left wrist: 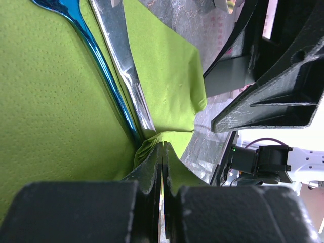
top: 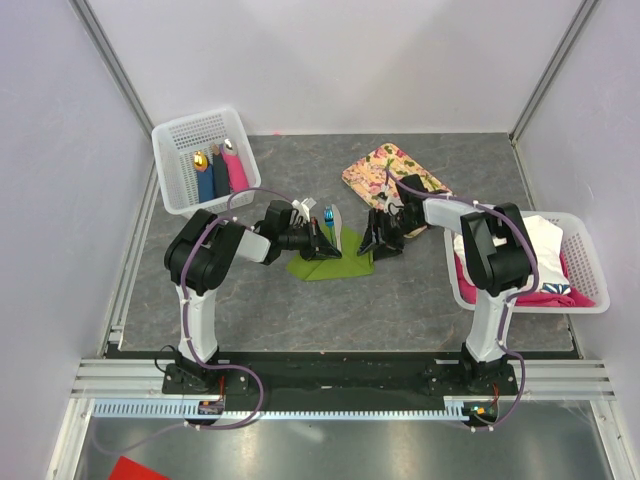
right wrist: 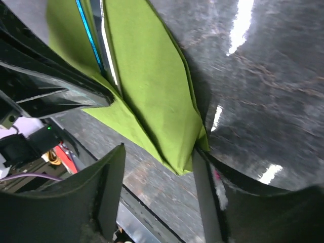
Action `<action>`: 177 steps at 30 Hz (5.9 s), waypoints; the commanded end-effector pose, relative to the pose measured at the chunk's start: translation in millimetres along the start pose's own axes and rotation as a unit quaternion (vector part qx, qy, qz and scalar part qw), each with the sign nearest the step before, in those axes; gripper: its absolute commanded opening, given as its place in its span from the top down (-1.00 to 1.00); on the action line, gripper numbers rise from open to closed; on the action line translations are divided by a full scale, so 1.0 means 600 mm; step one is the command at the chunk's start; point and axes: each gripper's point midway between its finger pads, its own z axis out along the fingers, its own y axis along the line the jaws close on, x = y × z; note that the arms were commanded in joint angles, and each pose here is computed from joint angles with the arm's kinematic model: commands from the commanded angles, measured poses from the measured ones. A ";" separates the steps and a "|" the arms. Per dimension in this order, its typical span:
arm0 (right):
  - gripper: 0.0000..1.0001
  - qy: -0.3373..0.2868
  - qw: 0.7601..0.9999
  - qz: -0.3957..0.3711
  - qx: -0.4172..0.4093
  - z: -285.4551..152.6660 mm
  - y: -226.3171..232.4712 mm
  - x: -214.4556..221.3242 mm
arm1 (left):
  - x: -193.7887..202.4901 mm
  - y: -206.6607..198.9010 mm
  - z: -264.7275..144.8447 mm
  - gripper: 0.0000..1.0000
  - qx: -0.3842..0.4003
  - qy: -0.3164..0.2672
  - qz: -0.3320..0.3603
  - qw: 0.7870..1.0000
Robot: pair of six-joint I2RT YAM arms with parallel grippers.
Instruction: Place the utensils on the paper napkin and roll it up
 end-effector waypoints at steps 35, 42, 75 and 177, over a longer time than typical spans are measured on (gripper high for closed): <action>1.00 -0.062 0.990 0.039 -0.119 -0.015 0.098 -0.040 | -0.015 0.005 0.005 0.96 -0.008 -0.010 0.012 1.000; 1.00 -0.045 0.989 0.045 -0.133 0.017 0.117 -0.025 | -0.017 0.003 0.005 0.96 -0.006 -0.010 0.013 1.000; 1.00 -0.040 0.993 0.071 -0.083 0.064 0.065 -0.017 | -0.004 -0.063 -0.074 0.95 0.024 -0.011 0.039 0.999; 0.99 -0.045 0.981 0.106 -0.156 0.127 0.154 -0.021 | 0.051 0.056 -0.111 0.96 -0.102 0.017 -0.036 0.994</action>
